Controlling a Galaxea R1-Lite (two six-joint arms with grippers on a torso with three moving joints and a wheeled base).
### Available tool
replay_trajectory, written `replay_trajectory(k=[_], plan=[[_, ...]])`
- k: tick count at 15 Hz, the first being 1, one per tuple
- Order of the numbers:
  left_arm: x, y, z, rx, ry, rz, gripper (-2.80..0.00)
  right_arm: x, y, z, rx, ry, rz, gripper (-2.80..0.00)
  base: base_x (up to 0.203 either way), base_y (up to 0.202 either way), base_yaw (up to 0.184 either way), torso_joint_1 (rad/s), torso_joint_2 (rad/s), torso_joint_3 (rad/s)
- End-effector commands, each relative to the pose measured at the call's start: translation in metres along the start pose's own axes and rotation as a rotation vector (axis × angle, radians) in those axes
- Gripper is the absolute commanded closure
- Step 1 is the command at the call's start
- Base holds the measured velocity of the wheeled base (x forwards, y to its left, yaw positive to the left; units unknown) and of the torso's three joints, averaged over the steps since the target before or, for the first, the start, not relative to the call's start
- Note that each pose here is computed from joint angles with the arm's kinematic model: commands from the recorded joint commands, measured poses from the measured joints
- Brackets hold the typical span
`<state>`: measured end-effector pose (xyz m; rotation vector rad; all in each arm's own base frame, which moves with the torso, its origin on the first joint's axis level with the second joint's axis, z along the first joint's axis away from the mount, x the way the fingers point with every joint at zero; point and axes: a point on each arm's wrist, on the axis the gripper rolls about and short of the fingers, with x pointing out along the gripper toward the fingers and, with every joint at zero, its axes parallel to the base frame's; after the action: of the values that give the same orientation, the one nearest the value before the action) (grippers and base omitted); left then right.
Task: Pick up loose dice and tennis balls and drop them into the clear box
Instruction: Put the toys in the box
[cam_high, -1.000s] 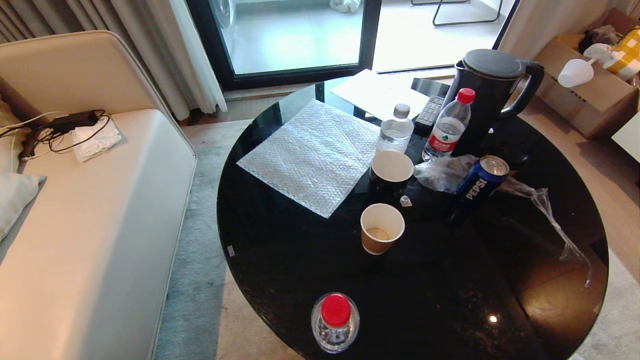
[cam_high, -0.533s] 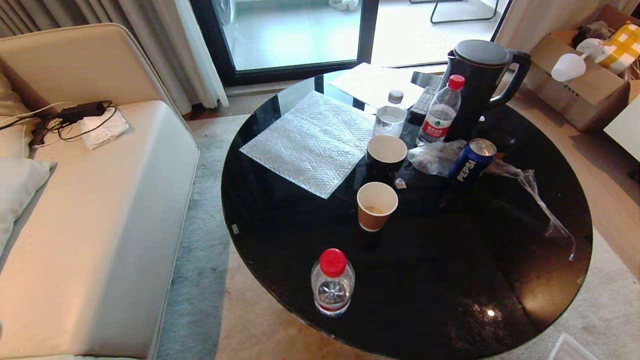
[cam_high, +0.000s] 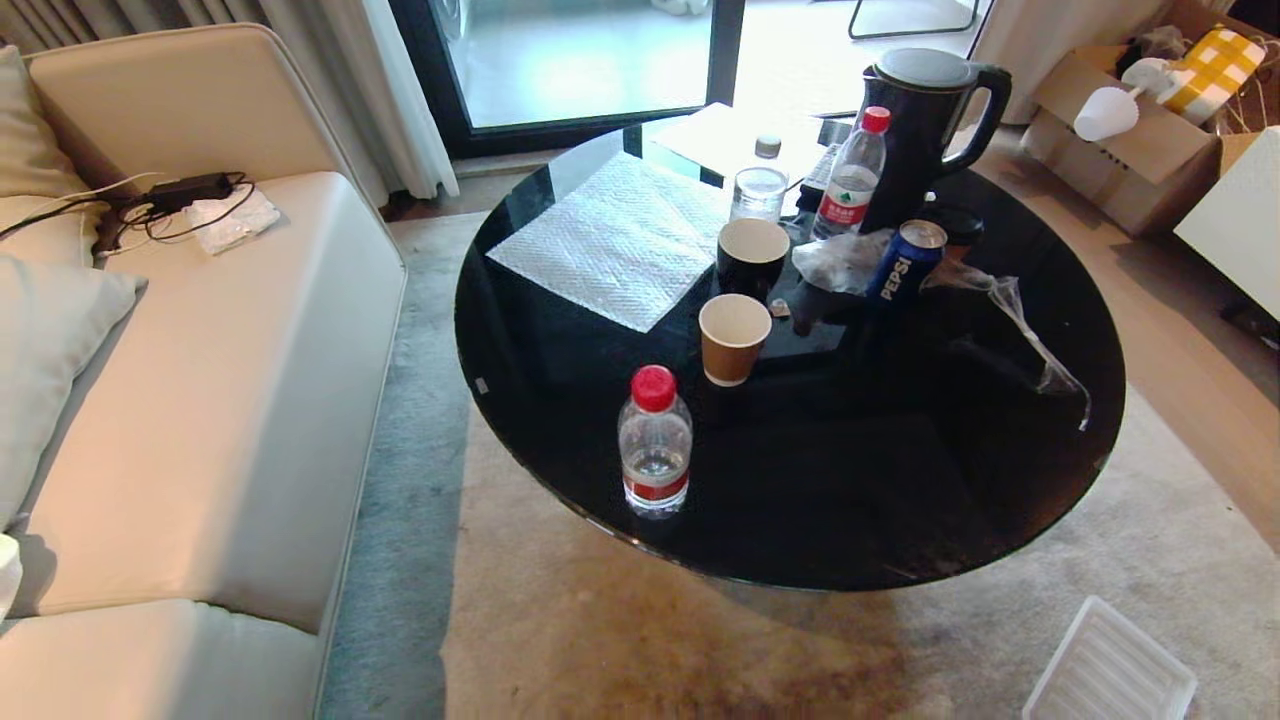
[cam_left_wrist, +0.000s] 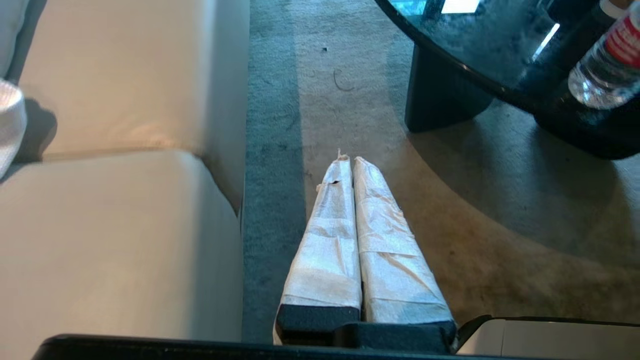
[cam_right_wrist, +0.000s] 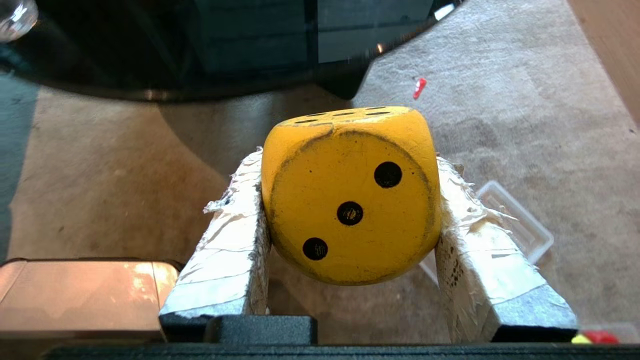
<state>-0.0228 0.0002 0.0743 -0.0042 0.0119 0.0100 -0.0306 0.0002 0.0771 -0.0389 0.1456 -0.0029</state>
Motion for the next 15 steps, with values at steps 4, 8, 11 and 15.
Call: replay_trajectory(k=[4,8,11,15], plan=[[0.0,0.0,0.0,0.0,0.0,0.001,0.0,-0.0005,0.0001,-0.0012,0.0,-0.001,0.0,0.0,-0.187,0.0,-0.001,0.001,0.0,0.003],[0.0,0.0,0.0001,0.0,-0.001,0.001,0.0,-0.0005,-0.0001,-0.0014,0.01,-0.004,-0.008,0.0,-0.16,0.0,-0.001,0.002,0.0,0.005],[0.0,0.0,0.0001,0.0,-0.001,0.001,0.0,-0.0005,-0.0001,-0.0014,0.01,-0.004,-0.008,0.0,0.0,0.0,0.0,0.0,0.0,0.0],[0.0,0.0,0.0001,0.0,-0.001,0.001,0.0,-0.0005,-0.0001,-0.0014,0.01,-0.004,-0.008,0.0,0.0,0.0,0.0,0.0,0.0,0.0]])
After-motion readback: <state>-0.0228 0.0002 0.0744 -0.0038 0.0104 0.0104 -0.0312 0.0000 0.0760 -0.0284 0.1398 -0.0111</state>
